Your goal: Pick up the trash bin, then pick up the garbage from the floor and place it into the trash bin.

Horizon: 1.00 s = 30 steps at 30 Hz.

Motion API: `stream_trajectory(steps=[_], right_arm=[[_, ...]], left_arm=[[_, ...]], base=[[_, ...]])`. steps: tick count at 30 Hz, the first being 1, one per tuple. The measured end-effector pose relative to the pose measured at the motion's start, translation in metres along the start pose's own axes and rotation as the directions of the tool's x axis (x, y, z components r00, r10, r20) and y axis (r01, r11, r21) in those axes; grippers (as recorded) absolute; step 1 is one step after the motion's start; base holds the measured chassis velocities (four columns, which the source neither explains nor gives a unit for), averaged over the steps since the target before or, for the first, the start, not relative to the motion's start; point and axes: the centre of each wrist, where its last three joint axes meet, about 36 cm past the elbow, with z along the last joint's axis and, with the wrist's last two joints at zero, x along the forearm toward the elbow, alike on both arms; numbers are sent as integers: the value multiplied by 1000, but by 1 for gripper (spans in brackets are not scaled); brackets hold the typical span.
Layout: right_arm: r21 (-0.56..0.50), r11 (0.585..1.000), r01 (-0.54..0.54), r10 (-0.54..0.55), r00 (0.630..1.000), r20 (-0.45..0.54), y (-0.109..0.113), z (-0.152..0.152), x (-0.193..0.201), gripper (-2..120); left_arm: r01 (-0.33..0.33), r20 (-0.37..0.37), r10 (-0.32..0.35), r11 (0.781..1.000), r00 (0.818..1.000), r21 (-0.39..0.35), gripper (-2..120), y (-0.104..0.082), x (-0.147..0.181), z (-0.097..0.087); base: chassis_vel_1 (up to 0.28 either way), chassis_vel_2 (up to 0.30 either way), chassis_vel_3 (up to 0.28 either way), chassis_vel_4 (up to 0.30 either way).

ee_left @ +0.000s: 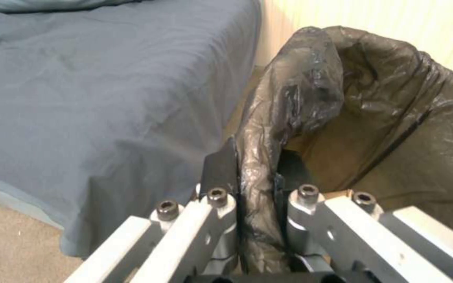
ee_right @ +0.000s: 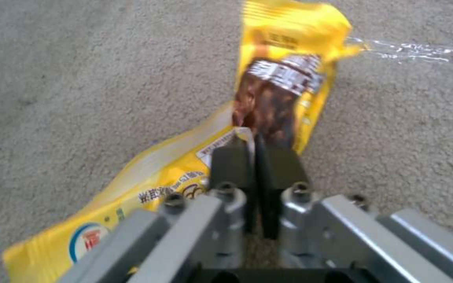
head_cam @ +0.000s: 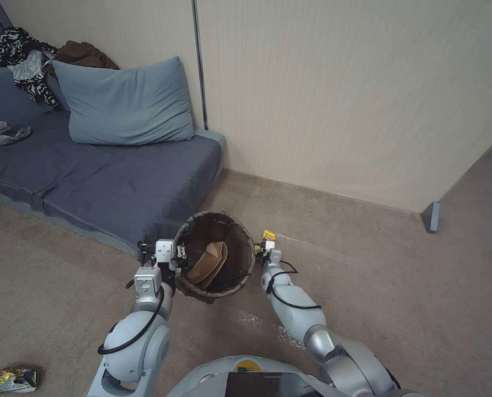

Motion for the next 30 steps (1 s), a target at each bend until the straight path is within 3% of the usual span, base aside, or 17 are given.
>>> stream_trajectory(steps=[19,30], right_arm=[[30,1000,-4,4,1000,22,-4,2,-2,0],[29,999,-25,20,985,174,-18,-5,40,0]], left_arm=[[-2,3,2,1000,1000,0,7,0,1,-2],[-2,-3,2,1000,1000,1,7,1,-4,1]], base=[[0,0,0,0],[0,0,0,0]])
